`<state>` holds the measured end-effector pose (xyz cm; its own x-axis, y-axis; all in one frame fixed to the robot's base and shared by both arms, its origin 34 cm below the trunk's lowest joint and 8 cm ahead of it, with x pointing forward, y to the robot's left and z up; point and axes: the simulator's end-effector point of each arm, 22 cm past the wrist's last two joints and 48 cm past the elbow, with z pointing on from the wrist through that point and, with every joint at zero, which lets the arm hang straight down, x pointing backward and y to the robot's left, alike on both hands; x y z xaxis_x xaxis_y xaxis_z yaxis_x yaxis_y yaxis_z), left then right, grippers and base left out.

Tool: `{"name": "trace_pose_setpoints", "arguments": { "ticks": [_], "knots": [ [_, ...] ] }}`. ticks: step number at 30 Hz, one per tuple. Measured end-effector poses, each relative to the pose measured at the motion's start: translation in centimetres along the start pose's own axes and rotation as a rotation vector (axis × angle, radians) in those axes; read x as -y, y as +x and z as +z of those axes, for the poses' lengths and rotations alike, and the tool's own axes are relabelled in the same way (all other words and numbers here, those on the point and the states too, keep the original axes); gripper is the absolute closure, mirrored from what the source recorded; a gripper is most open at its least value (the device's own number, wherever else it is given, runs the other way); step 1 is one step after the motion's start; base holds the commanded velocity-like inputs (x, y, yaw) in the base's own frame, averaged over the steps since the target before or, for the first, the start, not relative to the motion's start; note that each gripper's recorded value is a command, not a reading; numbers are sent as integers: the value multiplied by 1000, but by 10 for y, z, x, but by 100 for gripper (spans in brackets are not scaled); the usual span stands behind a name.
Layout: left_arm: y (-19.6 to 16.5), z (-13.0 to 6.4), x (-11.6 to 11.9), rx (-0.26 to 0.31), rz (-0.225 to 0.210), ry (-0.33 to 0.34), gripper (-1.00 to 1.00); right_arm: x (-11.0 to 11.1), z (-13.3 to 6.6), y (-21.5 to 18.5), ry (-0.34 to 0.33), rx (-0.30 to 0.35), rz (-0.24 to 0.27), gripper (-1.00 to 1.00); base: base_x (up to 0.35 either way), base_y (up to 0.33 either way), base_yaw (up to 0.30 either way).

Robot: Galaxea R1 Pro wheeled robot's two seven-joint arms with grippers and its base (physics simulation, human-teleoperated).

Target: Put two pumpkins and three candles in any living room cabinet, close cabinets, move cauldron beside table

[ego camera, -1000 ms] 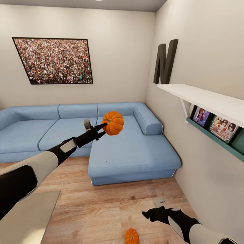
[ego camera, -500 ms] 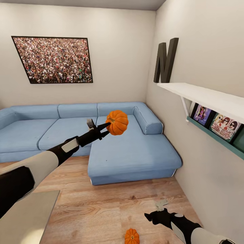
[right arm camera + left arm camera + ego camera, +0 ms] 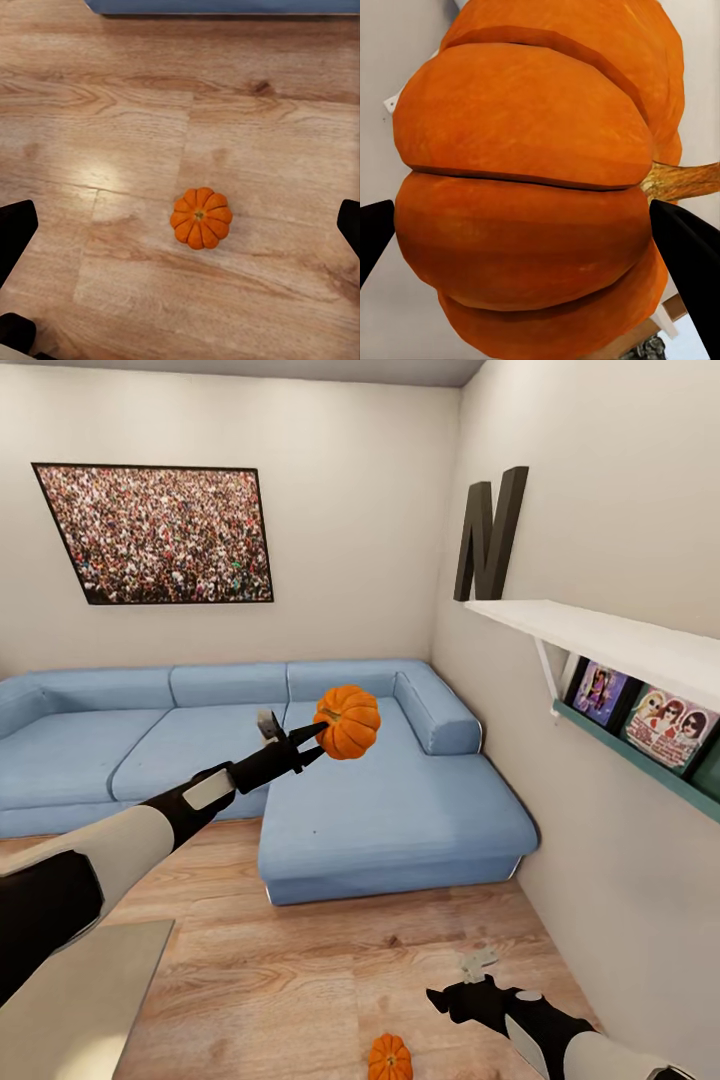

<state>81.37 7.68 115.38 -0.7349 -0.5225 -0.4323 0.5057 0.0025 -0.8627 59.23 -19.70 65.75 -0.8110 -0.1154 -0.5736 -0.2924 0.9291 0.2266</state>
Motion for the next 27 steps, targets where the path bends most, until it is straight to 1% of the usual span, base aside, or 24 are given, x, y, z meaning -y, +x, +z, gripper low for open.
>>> {"name": "trace_pose_setpoints", "arguments": {
  "ticks": [15,21,27],
  "knots": [
    [8,-2,-17,-2,-1,3,100,5,17,9,1,1,2,-100,0,0,0],
    [12,-3,-24,-3,-2,5,100,7,23,18,2,-12,3,-100,0,0,0],
    [15,-5,-31,-4,-1,6,100,8,30,21,0,-5,-1,-100,0,0,0]
  ]
}}
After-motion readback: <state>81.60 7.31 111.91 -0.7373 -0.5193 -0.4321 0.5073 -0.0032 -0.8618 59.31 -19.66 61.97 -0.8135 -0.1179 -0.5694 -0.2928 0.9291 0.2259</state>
